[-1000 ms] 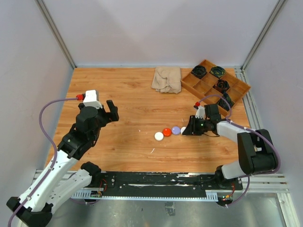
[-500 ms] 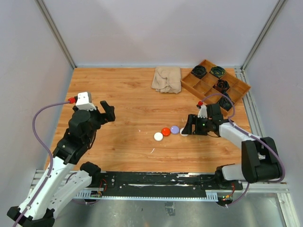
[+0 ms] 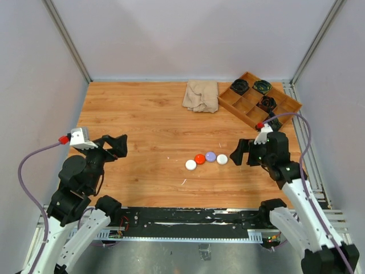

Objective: Insert the wireless bluetooth earbuds into the charging case
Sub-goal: Place the charging case at the center of the board, then reset both arms

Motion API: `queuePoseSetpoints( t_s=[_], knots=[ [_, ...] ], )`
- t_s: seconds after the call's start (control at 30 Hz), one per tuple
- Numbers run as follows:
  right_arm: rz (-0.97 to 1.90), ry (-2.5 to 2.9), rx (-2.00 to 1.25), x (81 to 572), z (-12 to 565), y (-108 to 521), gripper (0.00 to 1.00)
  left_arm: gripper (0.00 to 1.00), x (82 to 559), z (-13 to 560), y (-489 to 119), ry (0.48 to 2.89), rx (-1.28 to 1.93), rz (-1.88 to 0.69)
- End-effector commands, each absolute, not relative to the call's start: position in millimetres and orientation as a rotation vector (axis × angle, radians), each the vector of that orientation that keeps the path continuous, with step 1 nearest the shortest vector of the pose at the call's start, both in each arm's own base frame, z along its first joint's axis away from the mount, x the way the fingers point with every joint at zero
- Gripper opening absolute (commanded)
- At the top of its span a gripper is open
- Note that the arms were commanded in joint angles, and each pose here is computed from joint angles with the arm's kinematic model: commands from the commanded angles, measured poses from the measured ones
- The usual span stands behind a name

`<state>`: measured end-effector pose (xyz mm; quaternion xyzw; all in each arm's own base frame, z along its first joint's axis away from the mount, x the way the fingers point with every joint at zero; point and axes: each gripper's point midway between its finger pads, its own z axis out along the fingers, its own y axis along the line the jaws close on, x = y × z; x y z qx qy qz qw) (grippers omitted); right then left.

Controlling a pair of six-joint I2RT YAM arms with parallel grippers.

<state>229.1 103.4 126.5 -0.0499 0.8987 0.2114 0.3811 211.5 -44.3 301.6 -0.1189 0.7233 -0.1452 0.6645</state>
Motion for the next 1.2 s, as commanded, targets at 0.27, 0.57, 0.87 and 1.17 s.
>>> queuePoseSetpoints(
  t_s=[0.27, 0.57, 0.87, 1.17],
  knots=[
    [0.307, 1.942, 0.091, 203, 183, 49, 0.99, 0.99, 189, 294, -28, 1.536, -0.344, -0.377],
    [0.302, 1.821, 0.093, 197, 203, 44, 0.99, 0.99, 187, 281, -31, 1.528, -0.356, -0.412],
    [0.297, 1.812, 0.097, 196, 205, 43, 0.99, 0.99, 188, 279, -35, 1.543, -0.333, -0.416],
    [0.29, 1.8, 0.104, 196, 206, 41, 0.99, 0.99, 190, 276, -37, 1.556, -0.317, -0.409]
  ],
)
